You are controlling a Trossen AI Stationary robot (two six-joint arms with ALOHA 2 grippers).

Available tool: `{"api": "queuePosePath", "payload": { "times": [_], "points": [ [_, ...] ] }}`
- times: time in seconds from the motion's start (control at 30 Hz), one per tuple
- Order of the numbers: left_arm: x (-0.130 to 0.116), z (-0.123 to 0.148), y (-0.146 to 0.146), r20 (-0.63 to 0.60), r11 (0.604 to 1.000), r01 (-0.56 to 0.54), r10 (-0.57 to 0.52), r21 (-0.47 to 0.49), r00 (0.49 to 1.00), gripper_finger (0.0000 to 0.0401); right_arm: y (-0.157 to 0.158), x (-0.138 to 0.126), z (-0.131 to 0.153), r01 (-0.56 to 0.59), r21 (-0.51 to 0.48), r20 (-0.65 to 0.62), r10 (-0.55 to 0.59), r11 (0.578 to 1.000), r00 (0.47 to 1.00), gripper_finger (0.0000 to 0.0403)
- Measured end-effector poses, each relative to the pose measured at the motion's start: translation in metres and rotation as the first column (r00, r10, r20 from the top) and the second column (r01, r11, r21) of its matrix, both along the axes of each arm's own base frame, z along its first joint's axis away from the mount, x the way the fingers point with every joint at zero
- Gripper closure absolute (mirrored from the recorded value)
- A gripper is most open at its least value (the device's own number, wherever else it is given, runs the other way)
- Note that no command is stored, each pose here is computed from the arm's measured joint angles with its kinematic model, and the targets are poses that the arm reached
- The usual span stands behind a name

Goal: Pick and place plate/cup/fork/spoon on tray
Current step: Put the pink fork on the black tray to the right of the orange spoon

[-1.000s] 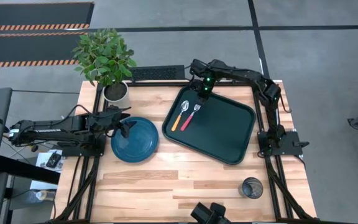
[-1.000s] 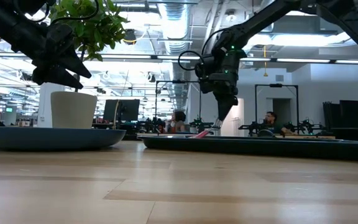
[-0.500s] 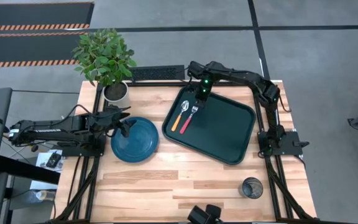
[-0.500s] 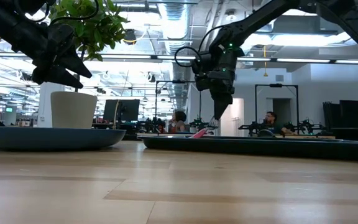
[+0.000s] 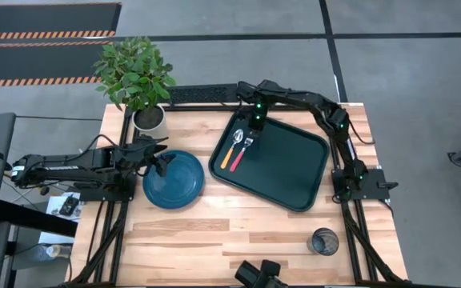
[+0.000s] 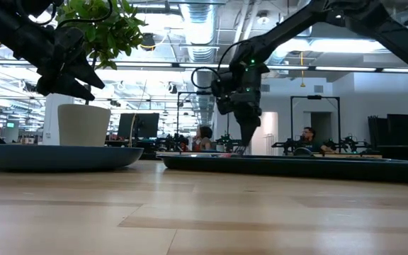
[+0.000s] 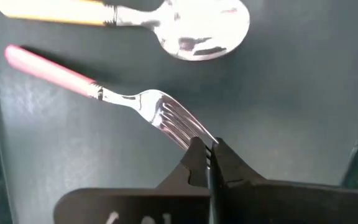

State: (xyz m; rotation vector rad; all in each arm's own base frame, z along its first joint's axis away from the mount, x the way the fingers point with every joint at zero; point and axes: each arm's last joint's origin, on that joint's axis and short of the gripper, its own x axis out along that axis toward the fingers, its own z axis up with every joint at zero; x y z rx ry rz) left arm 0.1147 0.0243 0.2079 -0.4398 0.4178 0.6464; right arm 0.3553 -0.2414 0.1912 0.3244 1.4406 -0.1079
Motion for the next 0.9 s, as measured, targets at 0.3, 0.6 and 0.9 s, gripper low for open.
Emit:
{"api": "queuePosePath", "payload": {
  "times": [0.3, 0.6, 0.9],
  "points": [
    [0.0, 0.0, 0.0, 0.0, 1.0, 0.001, -0.001, 0.002, 1.0, 0.0132, 0.0, 0.005, 0.004, -0.022, -0.023, 0.031, 0.023, 0.999, 0.999, 0.0403],
    [0.0, 0.0, 0.0, 0.001, 1.0, -0.001, 0.001, -0.001, 1.0, 0.0132, 0.003, 0.008, -0.008, -0.064, -0.002, -0.006, 0.064, 0.998, 0.998, 0.0402],
    [0.0, 0.0, 0.0, 0.003, 1.0, -0.003, 0.003, -0.004, 1.0, 0.0132, 0.002, 0.009, -0.017, -0.081, -0.028, -0.039, 0.08, 0.996, 0.996, 0.0402]
  ]
}}
